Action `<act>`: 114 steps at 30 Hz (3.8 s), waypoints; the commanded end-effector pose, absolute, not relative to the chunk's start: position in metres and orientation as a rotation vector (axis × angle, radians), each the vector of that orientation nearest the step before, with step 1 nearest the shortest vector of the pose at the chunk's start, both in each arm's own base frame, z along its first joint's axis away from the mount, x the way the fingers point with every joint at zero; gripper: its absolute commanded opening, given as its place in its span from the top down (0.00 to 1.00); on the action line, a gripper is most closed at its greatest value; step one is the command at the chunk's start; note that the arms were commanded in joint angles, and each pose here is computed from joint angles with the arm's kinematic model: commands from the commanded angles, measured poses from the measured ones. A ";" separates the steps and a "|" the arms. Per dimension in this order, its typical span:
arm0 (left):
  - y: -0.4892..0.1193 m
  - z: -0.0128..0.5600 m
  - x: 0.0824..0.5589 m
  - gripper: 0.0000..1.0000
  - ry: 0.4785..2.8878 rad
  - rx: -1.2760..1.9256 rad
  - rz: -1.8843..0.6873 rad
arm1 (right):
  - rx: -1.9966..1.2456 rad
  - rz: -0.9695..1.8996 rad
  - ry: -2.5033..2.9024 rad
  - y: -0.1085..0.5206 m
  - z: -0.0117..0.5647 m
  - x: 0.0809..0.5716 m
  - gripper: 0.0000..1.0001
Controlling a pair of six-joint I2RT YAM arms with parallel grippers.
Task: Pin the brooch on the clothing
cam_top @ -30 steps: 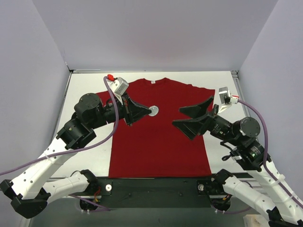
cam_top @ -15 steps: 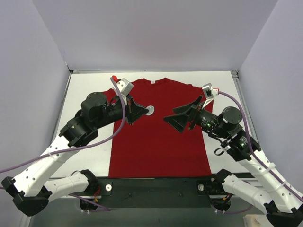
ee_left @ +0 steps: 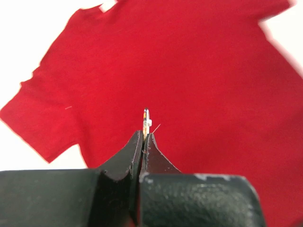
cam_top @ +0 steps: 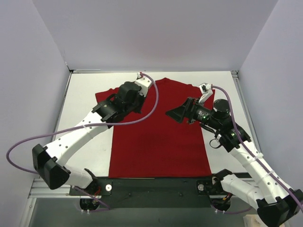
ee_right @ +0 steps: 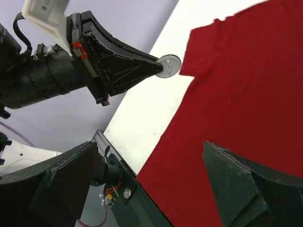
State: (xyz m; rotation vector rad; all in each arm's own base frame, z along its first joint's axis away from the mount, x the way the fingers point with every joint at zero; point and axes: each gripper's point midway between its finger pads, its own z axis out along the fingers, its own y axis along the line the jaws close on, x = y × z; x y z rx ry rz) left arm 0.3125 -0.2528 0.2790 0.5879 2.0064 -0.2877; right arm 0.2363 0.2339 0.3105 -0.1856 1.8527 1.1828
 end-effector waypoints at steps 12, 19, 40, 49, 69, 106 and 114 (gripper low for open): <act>-0.229 0.192 0.405 1.00 2.013 0.672 0.445 | 0.014 1.247 2.128 0.215 0.225 0.255 0.00; -0.229 0.156 0.427 1.00 2.008 0.710 0.588 | 0.094 1.208 2.261 0.202 0.185 0.256 0.00; -0.226 0.146 0.477 1.00 2.101 0.538 0.601 | 0.171 1.095 2.394 0.174 0.154 0.264 0.00; -0.202 0.105 0.494 1.00 2.221 0.434 0.786 | 0.218 1.037 2.440 0.155 0.142 0.268 0.00; -0.191 0.040 0.494 1.00 2.337 0.378 0.926 | 0.249 1.007 2.485 0.145 0.126 0.266 0.00; -0.282 0.121 0.487 1.00 2.315 0.262 0.183 | 0.250 0.999 2.482 0.143 0.124 0.259 0.00; -0.281 0.131 0.480 1.00 2.286 0.247 0.028 | 0.226 1.007 2.474 0.147 0.125 0.262 0.00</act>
